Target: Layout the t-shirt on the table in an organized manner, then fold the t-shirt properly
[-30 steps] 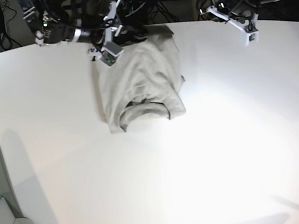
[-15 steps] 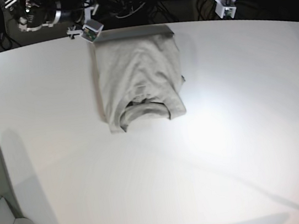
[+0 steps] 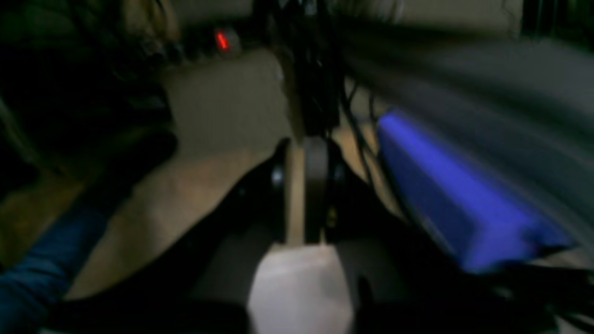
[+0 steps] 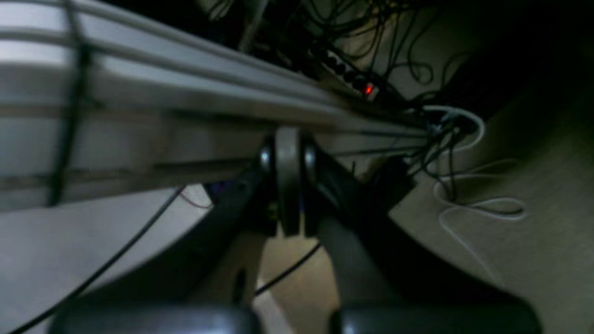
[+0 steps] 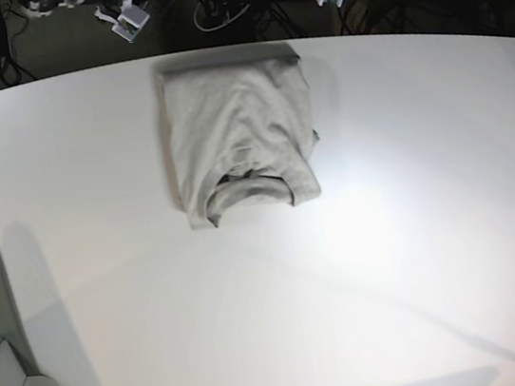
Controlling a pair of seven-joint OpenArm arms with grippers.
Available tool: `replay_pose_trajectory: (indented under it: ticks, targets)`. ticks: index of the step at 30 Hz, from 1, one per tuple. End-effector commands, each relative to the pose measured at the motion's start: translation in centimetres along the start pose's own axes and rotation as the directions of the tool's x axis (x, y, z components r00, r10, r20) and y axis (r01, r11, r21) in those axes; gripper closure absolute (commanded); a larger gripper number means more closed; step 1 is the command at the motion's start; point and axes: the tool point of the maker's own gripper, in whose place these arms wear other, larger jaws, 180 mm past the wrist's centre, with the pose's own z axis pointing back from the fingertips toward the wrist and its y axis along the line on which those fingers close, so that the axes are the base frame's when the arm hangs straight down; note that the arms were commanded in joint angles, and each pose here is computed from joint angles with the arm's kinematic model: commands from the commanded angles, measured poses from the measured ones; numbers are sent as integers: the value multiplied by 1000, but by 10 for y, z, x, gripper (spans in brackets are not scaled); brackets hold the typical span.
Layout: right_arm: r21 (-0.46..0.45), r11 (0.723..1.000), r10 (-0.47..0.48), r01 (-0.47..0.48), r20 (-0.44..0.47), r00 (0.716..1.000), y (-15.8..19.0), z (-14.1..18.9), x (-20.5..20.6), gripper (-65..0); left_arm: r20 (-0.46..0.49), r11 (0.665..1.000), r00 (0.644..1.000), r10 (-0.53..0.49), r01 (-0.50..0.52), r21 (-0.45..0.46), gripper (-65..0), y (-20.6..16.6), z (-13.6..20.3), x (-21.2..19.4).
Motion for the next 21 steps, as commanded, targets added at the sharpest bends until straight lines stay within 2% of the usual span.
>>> replay_pose_trajectory:
  ticks: [1, 4, 6, 9, 13, 17, 21]
  targets:
    - [-15, 999, -30, 30, 3, 1000, -7, 3, -7, 0, 7, 1000, 1000, 6, -6, -8, -49, 1, -6, -1]
    - [-47, 993, -105, 105, 3, 995, -28, -8, -20, 0, 9, 999, 999, 39, -39, -24, -49, 3, -30, -7]
    - [-82, 982, -173, 171, -22, 985, -47, -13, -39, 0, 21, 997, 998, 63, -62, -34, -49, 4, -46, -8]
    - [-120, 961, -249, 248, 5, 968, -69, -23, -51, 0, 32, 994, 995, 98, -97, -49, -49, 5, -69, -7]
    - [-160, 936, -319, 314, -3, 948, -92, -33, -72, 0, 18, 987, 988, 152, -150, -65, -49, 8, -100, -6]
    - [-192, 899, -402, 393, -10, 916, -99, -51, -99, 0, 19, 972, 974, 227, -225, -72, -49, 14, -125, -4]
    - [-216, 854, -470, 473, 69, 880, -95, -69, -108, 0, 101, 963, 959, 265, -259, -68, -51, 16, -133, 5]
